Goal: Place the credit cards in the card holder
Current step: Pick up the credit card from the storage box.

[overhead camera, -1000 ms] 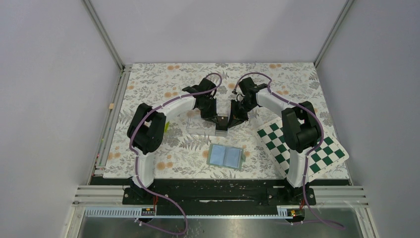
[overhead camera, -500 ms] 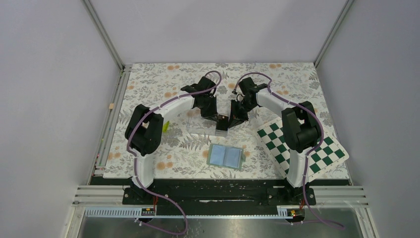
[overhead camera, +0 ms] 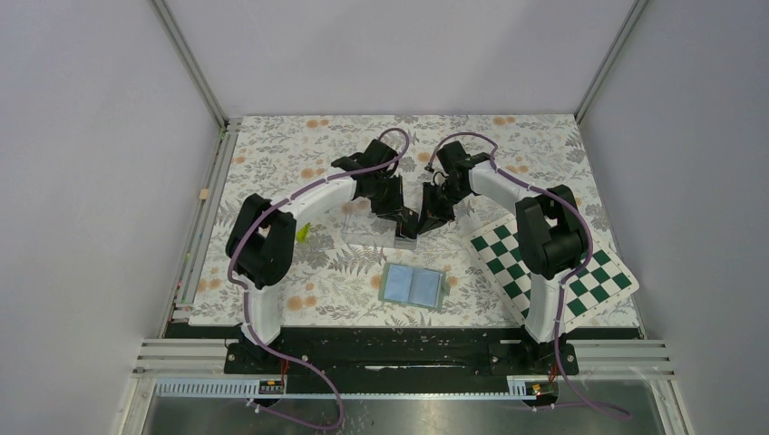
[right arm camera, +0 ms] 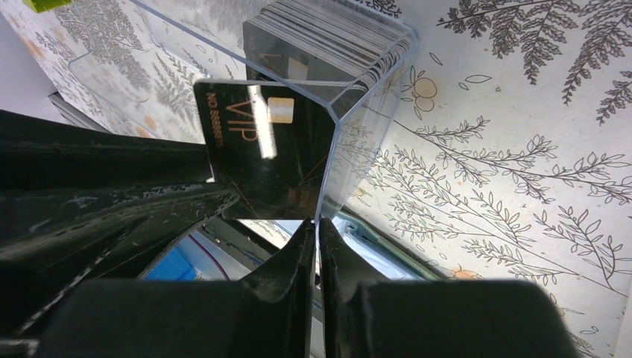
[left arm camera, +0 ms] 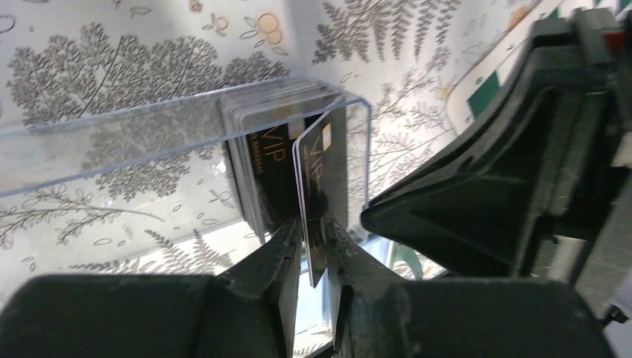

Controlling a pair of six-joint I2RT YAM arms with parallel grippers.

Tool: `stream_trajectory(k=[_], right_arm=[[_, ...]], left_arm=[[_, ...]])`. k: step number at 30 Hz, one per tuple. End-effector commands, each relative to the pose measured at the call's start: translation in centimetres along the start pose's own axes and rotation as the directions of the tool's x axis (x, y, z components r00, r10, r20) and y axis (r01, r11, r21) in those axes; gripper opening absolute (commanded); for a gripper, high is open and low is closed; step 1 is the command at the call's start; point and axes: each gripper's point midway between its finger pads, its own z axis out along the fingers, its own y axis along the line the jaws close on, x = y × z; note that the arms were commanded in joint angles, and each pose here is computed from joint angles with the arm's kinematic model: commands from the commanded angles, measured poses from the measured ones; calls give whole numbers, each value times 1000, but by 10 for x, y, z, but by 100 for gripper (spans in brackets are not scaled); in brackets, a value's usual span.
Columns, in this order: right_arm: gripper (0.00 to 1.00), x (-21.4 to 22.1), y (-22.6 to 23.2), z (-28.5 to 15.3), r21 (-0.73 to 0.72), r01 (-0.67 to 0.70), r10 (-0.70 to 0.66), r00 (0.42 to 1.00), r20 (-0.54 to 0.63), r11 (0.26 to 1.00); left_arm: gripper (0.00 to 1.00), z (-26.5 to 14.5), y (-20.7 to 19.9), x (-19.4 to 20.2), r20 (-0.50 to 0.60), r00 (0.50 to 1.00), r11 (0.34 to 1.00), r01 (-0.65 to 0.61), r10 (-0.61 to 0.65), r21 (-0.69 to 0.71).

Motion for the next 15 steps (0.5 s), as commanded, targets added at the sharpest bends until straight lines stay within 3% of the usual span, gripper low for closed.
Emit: stream_trajectory(k=[1,6,15], right_arm=[[11,5,7,3,-16,14,-15,1000,-27,1000],[11,6,6,4,-17,13,-13,999,-30,1000],[11,5,7,4,-19,13,-14,999,-30,1000]], left_arm=[[20,-2,14,2,-15,999,996,-38,36,-86],[23,-2,29,2,-34,997,981,-74,69,-178],[28,4,30,3,-53,995,979,-91,83,-185]])
